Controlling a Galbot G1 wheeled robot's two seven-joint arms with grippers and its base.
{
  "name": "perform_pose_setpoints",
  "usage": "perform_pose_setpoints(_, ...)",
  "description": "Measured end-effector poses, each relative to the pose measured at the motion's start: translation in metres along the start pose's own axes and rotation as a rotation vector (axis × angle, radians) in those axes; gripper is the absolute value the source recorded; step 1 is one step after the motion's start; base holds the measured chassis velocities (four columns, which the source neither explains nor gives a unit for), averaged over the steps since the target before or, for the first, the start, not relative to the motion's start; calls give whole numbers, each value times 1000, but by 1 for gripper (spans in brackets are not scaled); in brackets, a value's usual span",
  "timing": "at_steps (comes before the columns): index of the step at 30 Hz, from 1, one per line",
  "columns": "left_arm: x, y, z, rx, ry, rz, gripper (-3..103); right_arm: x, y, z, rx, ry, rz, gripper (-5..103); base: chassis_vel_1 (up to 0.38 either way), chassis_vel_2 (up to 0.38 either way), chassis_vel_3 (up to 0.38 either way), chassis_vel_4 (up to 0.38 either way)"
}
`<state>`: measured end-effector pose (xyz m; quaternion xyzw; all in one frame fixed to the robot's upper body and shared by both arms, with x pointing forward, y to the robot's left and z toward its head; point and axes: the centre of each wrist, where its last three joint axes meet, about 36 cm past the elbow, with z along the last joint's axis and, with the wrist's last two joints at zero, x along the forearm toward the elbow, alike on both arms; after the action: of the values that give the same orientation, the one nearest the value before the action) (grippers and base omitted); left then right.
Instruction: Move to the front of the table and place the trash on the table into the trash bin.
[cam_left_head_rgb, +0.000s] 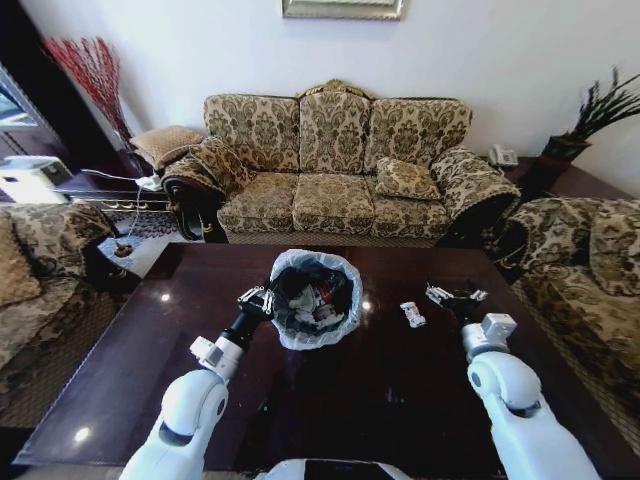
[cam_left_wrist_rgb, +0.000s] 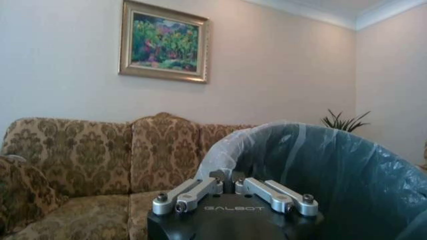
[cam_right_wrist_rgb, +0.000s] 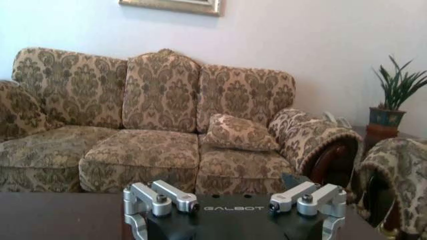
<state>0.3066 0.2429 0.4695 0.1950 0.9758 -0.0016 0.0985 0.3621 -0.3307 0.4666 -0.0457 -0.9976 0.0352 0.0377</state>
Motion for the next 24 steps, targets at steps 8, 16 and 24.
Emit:
perform_pose_setpoints(8,0,0,0,0,0,2,3,0,0,0,0,0,0,100,10,-23,-16,18)
perform_pose_setpoints(16,0,0,0,0,0,1,3,0,0,0,0,0,1,100,0,0,0,0)
perform_pose_setpoints(24,0,0,0,0,0,1,3,0,0,0,0,0,1,100,0,0,0,0)
